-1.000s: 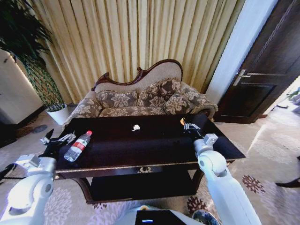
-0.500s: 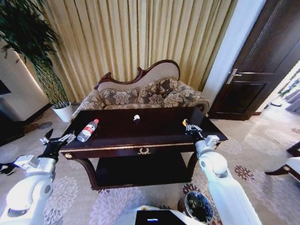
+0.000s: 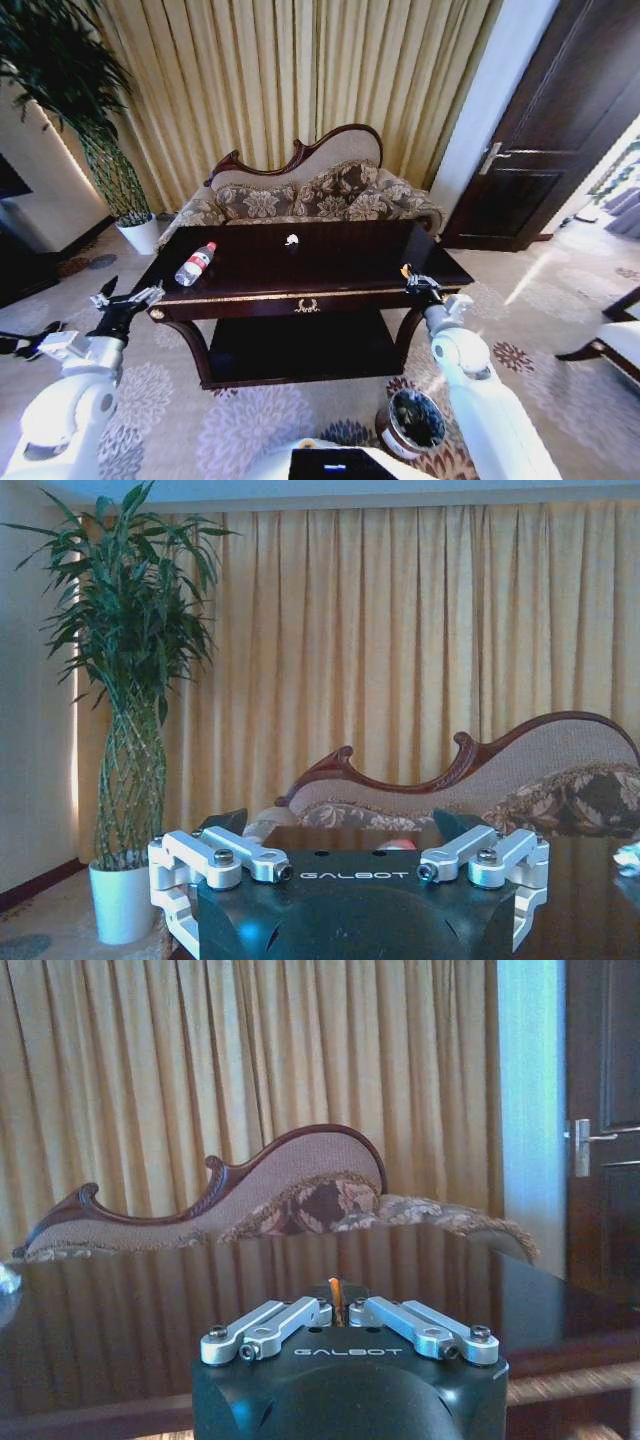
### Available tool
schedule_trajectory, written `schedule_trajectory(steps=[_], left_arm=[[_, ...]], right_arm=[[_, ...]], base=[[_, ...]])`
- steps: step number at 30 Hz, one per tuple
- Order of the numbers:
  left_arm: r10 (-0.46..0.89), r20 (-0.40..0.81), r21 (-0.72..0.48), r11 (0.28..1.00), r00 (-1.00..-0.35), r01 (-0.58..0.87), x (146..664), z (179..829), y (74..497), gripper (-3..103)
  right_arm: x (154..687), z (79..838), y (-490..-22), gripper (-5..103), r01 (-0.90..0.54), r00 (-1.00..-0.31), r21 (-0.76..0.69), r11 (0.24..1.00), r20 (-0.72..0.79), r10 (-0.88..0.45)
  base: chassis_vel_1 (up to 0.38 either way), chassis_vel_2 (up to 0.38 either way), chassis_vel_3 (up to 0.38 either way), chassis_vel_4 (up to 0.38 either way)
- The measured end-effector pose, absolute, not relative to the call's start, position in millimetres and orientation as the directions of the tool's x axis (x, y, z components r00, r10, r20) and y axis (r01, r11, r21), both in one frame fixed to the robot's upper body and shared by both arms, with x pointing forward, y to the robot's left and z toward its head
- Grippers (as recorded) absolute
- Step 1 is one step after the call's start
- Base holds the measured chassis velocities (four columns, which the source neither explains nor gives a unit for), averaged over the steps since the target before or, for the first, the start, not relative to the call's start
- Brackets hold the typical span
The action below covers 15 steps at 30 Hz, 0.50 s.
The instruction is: Move to the front of the table and place the trash on the table into the trash bin.
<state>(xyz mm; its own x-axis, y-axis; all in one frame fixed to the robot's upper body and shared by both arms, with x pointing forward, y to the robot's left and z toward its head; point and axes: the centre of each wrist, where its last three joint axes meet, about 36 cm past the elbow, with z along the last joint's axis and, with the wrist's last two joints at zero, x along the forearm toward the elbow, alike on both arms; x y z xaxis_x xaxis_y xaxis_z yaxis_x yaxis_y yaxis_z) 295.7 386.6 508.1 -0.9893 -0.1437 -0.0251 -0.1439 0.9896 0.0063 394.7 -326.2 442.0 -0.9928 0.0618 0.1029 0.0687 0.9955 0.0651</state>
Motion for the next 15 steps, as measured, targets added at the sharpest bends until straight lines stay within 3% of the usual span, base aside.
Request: schedule_trajectory(steps=[8,15], left_arm=[[-0.146,-0.023,0.0,0.989,-0.989,-0.146,296.9,503.7,387.0,100],[-0.152,-0.018,-0.005,0.988,-0.988,-0.152,295.0,498.6,390.1,100]], right_arm=[[403.4,380.8,-332.9,3,0.127,-0.965,0.029,0.991,0.236,0.117],[401.0,315.1,-353.2,3,0.2,-0.909,-0.014,0.98,0.37,0.191]], base=[[0.163,-0.188,-0.18,0.164],[0.004,-0.009,-0.01,0.012]])
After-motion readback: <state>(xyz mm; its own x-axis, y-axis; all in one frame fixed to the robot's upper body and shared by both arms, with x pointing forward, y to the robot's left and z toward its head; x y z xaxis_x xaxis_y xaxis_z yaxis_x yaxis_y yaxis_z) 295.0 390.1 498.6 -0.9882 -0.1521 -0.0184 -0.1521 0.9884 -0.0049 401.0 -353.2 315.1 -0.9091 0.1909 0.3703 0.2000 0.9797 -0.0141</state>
